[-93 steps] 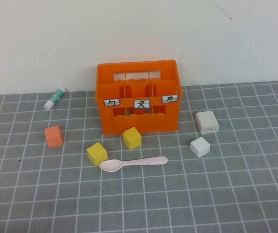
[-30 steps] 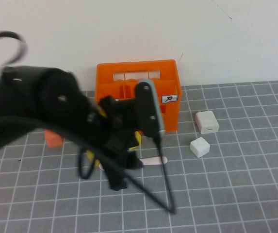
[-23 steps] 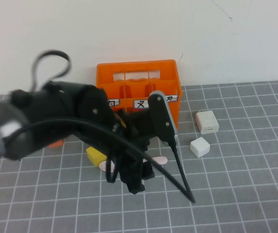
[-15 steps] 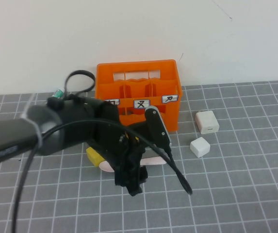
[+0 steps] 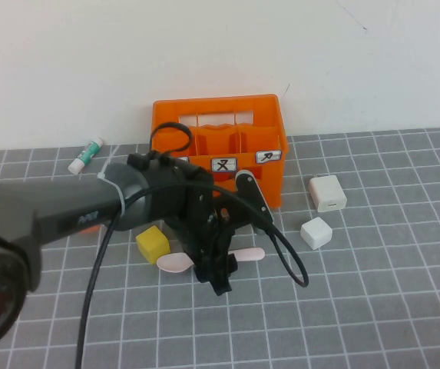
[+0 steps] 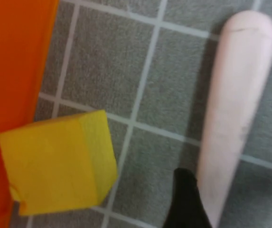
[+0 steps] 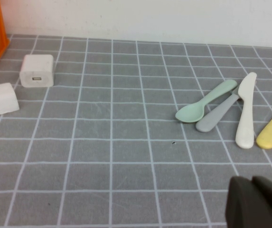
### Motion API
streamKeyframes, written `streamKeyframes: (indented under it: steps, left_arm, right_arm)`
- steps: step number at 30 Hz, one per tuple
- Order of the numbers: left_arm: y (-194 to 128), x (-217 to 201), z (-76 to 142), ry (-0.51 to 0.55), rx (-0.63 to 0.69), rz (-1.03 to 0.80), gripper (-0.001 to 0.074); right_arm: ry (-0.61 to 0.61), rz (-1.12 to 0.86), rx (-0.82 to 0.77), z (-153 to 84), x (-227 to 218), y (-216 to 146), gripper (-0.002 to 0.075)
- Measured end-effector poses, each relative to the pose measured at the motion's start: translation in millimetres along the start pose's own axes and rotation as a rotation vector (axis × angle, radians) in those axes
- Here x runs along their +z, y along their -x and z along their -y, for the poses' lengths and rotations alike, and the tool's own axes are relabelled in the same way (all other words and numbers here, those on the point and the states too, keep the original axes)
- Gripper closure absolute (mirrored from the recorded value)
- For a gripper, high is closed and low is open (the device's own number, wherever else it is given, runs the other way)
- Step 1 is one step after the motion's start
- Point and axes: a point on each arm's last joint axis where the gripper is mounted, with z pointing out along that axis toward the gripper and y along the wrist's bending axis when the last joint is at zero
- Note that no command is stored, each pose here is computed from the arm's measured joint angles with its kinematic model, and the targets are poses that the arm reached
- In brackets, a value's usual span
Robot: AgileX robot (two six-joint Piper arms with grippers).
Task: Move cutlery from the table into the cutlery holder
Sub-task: Pick up the spoon
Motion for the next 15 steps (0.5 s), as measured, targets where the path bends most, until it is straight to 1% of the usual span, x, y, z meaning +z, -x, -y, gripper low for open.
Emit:
streamKeyframes:
  steps: [4, 9, 15]
  left_arm:
    - [-2.9, 10.1, -4.4, 0.02, 0.02, -0.014, 0.0317]
    - [-0.1, 12.0, -9.2, 0.073, 0.06, 0.014, 0.0317]
    - [1.2, 16.2, -10.2, 0.076, 0.059, 0.02, 0.0317]
  right_arm:
    - [0.0, 0.0, 0.0, 0.0, 0.0, 0.0, 0.0729]
    - [0.0, 0.0, 0.007, 0.0, 0.0, 0.0, 0.0729]
    - [0.0, 0.0, 0.0, 0.0, 0.0, 0.0, 0.0728]
